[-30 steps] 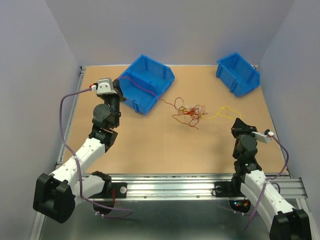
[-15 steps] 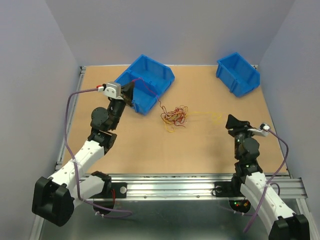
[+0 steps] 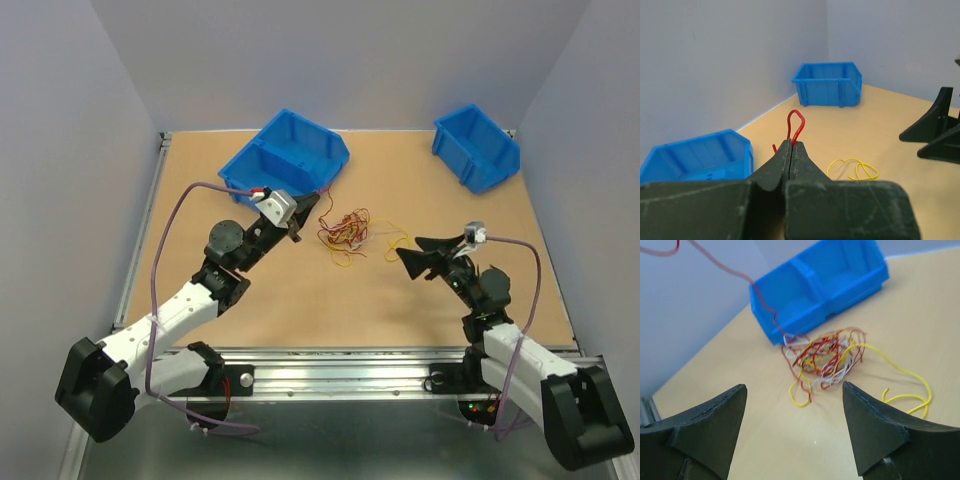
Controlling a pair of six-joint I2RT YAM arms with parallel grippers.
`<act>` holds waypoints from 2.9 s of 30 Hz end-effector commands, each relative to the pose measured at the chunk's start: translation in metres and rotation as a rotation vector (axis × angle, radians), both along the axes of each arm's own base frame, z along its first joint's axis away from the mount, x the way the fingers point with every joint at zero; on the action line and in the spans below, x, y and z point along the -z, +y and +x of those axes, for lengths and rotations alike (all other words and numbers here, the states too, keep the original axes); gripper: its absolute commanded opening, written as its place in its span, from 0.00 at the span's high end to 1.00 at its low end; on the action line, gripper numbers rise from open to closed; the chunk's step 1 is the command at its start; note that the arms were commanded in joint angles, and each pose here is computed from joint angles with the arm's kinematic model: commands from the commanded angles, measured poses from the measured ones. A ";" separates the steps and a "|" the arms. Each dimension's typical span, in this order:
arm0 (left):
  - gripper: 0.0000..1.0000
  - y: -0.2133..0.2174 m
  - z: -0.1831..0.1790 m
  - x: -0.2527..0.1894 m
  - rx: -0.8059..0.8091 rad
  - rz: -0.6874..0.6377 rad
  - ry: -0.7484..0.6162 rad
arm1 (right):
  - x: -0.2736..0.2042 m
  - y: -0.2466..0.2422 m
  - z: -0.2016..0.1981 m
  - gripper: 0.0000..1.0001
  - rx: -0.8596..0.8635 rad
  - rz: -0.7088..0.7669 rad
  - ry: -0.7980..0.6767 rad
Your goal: Untangle the cables
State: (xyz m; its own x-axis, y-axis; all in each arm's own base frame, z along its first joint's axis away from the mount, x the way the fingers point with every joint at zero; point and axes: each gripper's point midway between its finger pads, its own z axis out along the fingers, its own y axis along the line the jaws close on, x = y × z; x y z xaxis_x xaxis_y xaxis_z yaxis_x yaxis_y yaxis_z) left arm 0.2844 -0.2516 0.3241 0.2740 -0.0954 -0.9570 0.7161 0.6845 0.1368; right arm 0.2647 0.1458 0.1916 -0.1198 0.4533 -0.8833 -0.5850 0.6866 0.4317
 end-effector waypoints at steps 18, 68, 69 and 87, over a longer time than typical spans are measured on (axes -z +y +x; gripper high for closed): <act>1.00 0.016 -0.015 -0.055 -0.022 -0.089 -0.088 | -0.024 0.163 0.079 0.21 -0.227 -0.305 -0.265; 0.60 0.002 0.018 0.001 -0.053 0.048 -0.065 | -0.158 0.141 0.019 0.99 -0.270 -0.094 -0.401; 0.52 -0.007 0.007 0.003 0.023 0.064 -0.080 | -0.164 0.137 0.014 0.99 -0.263 -0.088 -0.413; 0.23 -0.067 -0.025 0.049 0.422 0.263 -0.001 | -0.145 0.142 0.020 1.00 -0.278 -0.107 -0.310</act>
State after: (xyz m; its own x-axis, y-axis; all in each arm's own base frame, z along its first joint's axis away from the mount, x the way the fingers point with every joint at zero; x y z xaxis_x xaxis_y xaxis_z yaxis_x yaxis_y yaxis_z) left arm 0.2663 -0.3056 0.2648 0.2293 0.0576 -0.9717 0.9058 0.3529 0.2347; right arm 0.2859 0.2838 0.3276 0.0557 0.3123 -0.9484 -0.8397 0.5285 0.1247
